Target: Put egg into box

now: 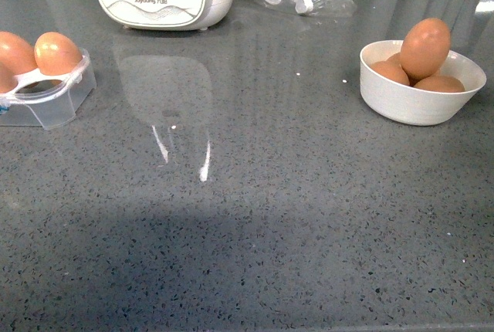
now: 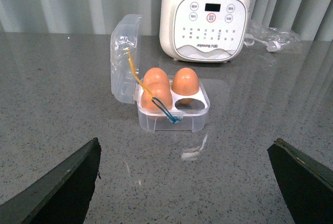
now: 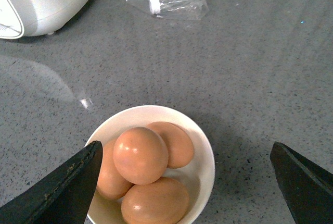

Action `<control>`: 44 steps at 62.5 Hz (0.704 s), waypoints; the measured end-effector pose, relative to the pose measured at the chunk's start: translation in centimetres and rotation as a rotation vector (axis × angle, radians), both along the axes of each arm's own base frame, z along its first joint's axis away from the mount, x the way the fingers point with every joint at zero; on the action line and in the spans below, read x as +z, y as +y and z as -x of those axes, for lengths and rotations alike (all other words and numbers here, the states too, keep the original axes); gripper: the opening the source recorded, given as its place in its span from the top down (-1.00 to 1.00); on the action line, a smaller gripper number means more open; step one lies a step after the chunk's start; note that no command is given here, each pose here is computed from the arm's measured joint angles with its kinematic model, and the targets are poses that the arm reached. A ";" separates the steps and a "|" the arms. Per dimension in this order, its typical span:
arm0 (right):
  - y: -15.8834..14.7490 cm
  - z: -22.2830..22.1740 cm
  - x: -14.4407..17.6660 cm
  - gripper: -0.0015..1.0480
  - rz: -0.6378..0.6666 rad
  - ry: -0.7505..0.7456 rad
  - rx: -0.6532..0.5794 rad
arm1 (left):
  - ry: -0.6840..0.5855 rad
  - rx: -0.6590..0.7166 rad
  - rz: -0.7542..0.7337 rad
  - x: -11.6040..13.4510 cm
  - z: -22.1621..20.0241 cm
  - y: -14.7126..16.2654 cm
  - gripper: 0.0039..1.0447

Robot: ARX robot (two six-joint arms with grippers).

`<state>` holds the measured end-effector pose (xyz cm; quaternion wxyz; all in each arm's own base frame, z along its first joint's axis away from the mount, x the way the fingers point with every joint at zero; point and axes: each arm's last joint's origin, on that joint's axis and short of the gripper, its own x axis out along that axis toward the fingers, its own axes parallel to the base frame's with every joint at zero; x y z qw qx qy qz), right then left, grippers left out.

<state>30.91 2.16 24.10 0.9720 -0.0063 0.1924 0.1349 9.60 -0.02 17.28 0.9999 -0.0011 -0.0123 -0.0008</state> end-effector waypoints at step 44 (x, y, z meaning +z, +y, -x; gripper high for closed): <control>1.4 -2.4 -3.3 -0.86 0.037 0.041 0.130 | 0.000 0.000 0.000 0.0 0.0 0.0 -0.87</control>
